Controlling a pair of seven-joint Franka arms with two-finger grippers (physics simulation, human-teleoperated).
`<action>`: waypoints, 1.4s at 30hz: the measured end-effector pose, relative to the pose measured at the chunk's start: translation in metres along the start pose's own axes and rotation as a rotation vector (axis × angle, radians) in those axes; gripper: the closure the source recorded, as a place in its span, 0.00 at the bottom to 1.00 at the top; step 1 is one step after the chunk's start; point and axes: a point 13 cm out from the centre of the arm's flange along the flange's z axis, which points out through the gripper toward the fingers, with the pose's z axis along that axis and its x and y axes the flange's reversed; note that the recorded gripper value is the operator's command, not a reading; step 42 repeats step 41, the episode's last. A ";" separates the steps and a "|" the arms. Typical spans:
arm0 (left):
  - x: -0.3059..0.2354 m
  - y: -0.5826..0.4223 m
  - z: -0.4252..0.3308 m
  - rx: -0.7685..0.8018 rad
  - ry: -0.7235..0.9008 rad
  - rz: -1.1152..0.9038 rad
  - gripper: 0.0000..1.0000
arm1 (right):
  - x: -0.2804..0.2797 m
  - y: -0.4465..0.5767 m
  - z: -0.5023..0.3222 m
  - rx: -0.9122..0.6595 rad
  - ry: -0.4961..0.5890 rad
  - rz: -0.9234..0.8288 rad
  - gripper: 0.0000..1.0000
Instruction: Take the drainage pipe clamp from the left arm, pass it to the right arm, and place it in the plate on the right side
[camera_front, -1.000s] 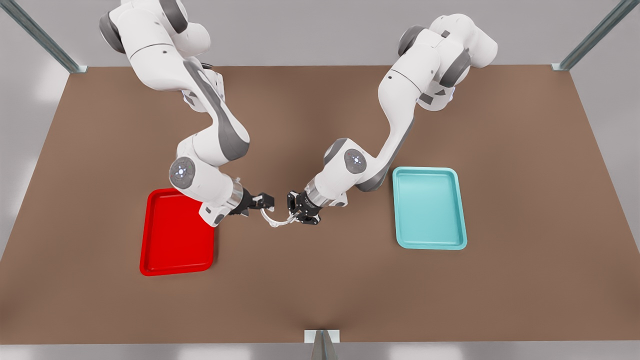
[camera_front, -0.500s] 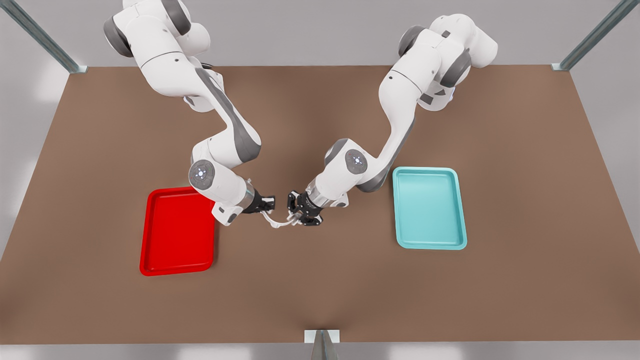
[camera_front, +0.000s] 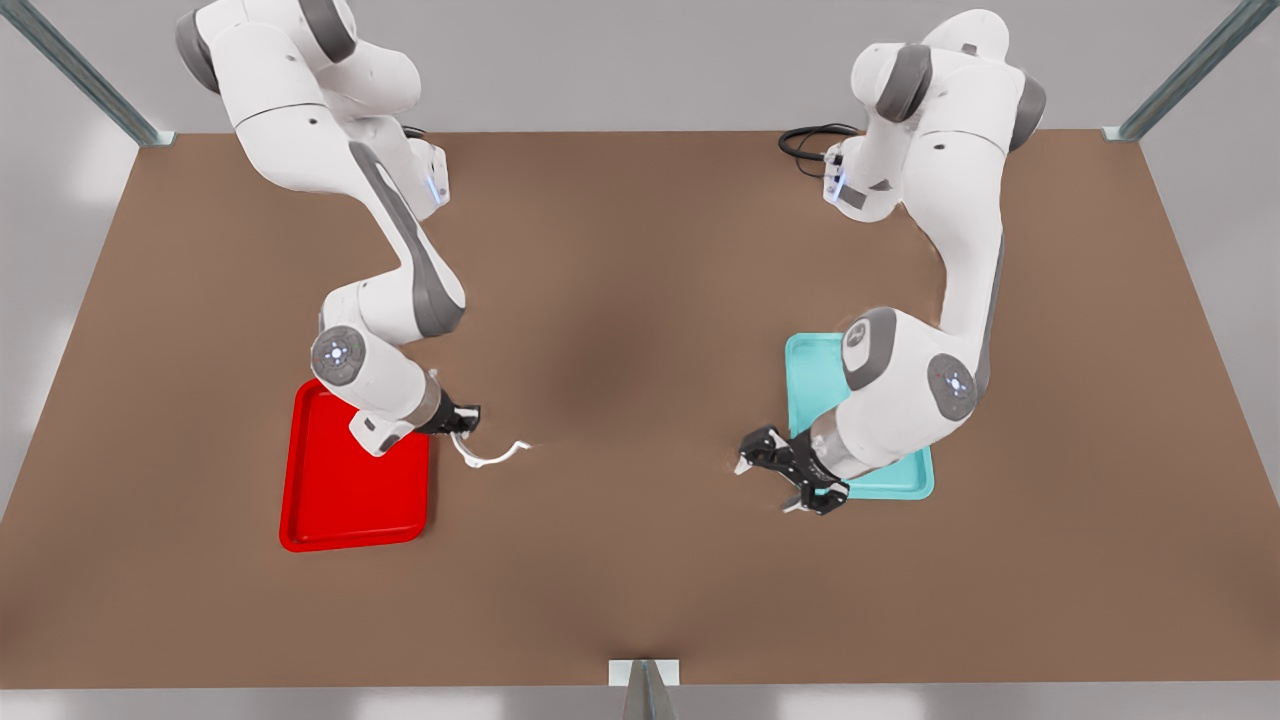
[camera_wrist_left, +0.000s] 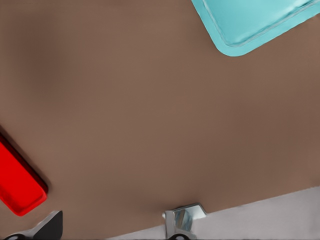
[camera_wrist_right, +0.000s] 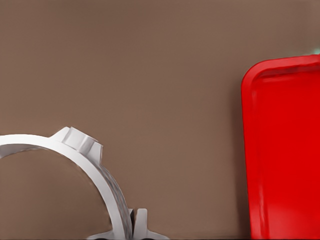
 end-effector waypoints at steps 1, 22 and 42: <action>-0.018 -0.049 -0.026 0.020 -0.024 0.008 0.00 | 0.002 -0.027 0.003 0.020 0.008 0.022 0.79; -0.136 -0.112 -0.190 -0.119 -0.535 1.782 0.00 | -0.028 -0.260 0.025 0.177 -0.004 0.067 0.00; -0.140 -0.113 -0.192 -0.320 -0.536 2.362 0.00 | 0.002 -0.123 -0.277 0.229 -0.057 -0.016 0.00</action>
